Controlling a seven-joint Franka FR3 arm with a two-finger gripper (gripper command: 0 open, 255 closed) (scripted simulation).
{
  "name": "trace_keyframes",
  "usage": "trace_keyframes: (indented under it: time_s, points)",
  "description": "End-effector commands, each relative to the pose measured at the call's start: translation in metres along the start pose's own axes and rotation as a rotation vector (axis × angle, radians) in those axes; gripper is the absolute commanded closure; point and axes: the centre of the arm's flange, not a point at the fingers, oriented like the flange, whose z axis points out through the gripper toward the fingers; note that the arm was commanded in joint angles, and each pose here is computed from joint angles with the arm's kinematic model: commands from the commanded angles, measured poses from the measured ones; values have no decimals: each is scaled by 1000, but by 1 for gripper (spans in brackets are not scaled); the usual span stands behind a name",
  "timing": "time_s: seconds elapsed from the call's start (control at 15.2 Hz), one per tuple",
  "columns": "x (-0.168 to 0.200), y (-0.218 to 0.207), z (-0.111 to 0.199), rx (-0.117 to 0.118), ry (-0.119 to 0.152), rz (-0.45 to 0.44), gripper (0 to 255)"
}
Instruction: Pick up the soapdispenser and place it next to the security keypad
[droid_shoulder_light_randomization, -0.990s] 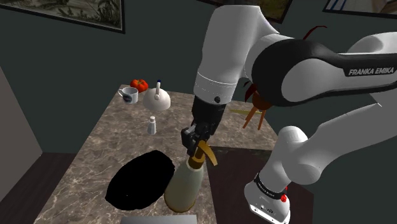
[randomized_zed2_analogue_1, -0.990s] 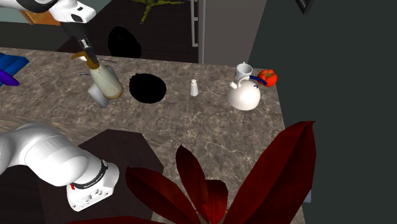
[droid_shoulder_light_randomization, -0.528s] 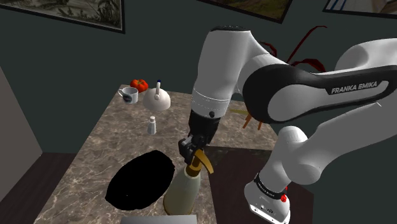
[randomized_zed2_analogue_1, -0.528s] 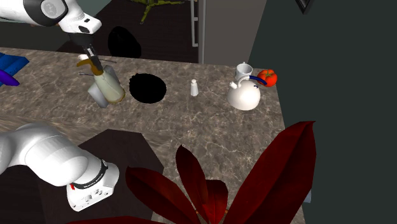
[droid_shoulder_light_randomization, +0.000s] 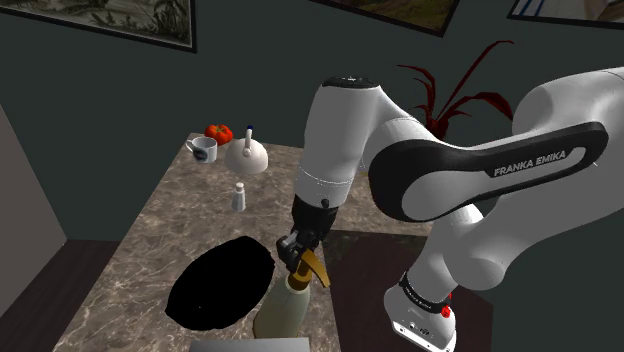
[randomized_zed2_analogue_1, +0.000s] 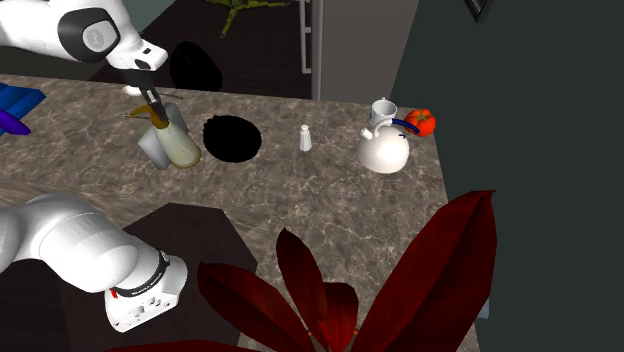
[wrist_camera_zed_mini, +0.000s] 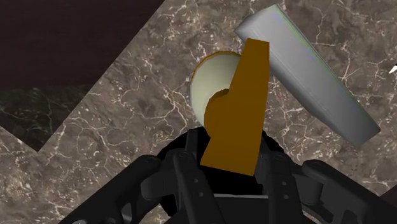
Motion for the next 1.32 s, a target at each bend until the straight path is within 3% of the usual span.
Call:
trace_keyframes:
  time_s: [0.0, 0.66, 0.73, 1.06, 1.25]
  points:
    - [0, 1, 11, 1, 1, 0, 255]
    - [1, 2, 22, 1, 1, 0, 255]
    - [1, 2, 22, 1, 1, 0, 0]
    - [1, 2, 22, 1, 1, 0, 0]
    - [1, 2, -18, 1, 1, 0, 0]
